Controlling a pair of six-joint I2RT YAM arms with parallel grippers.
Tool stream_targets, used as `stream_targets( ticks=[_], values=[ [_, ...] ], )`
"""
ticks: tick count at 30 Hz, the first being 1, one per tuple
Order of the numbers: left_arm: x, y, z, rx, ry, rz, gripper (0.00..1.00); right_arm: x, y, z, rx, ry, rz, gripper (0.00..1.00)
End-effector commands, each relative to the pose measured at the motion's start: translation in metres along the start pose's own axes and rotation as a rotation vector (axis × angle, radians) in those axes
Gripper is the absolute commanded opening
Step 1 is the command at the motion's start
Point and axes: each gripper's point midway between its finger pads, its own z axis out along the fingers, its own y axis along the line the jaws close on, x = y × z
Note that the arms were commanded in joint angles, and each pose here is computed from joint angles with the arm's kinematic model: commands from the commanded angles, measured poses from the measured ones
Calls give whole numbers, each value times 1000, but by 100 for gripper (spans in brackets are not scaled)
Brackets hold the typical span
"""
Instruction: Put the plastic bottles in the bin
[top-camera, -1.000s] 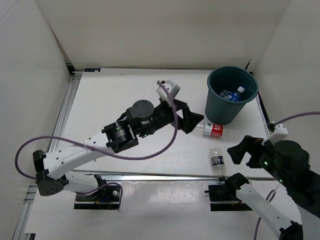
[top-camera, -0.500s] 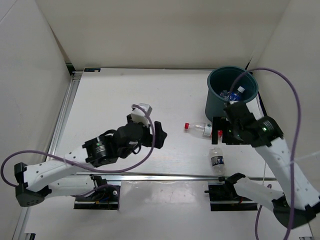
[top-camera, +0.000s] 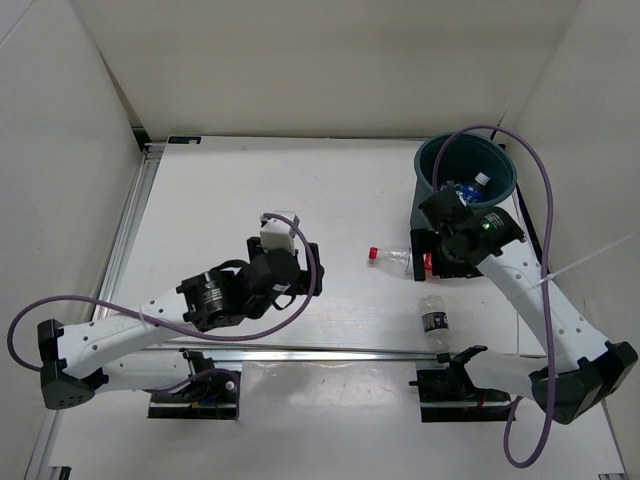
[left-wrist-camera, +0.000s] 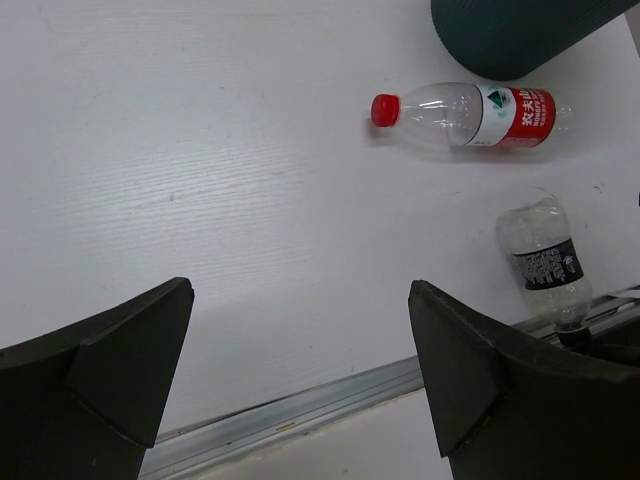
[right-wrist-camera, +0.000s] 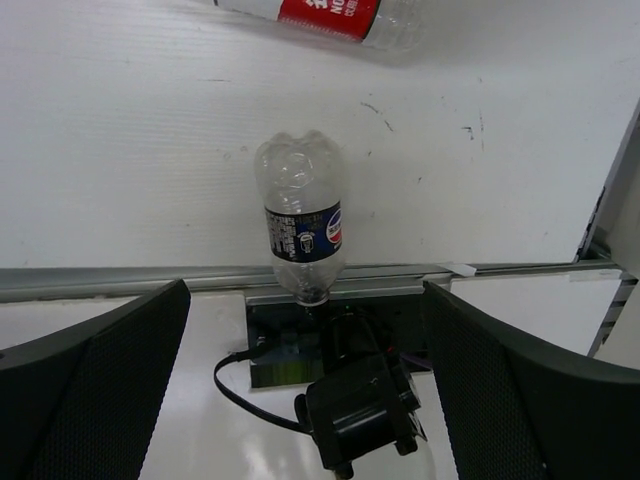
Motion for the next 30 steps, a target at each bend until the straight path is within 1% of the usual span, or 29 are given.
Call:
stream_targets(
  ticks=[1,3,4,5,8,11,12,14,16,17,18,19,20,21,23,24,30],
  values=[
    [-3,5,-1,-36,-19,-42,100,-4,11,3,-72,21,-20,100],
    [-7,1,-1,-31,-24,-48,100,0,14,8,-79,97,11,100],
    [-6,0,-1,-24,-18,-48,100,2,20,15,-97,157,31,100],
    [-6,0,-1,-24,-18,-48,100,10,35,14,-176,227,40,100],
    [-8,1,-8,-5,-25,-83,100,26,30,31,-97,305,93,100],
    [-6,3,-16,23,-24,-123,100,30,22,38,-32,298,141,100],
    [-2,7,-16,20,-21,-119,100,28,18,38,-16,286,174,100],
    [-4,11,-21,32,-33,-132,100,33,14,41,23,310,277,100],
    [-4,13,-24,37,-39,-137,100,52,9,50,74,377,347,100],
    [-8,14,-28,48,-50,-149,100,61,7,56,142,428,401,100],
    [-5,16,-28,47,-49,-156,100,71,1,59,217,449,425,100],
    [-4,18,-29,47,-49,-156,100,91,-10,60,322,504,434,100],
    [-8,19,-33,57,-60,-168,100,98,-13,63,393,514,481,100],
    [-5,21,-33,57,-59,-167,100,107,-10,67,428,540,469,100],
    [-5,23,-35,61,-64,-181,100,124,-6,71,469,551,448,100],
    [-5,26,-36,56,-71,-183,100,126,-2,74,471,530,472,100],
    [-1,29,-39,68,-69,-187,100,125,6,80,399,453,521,100]
  ],
)
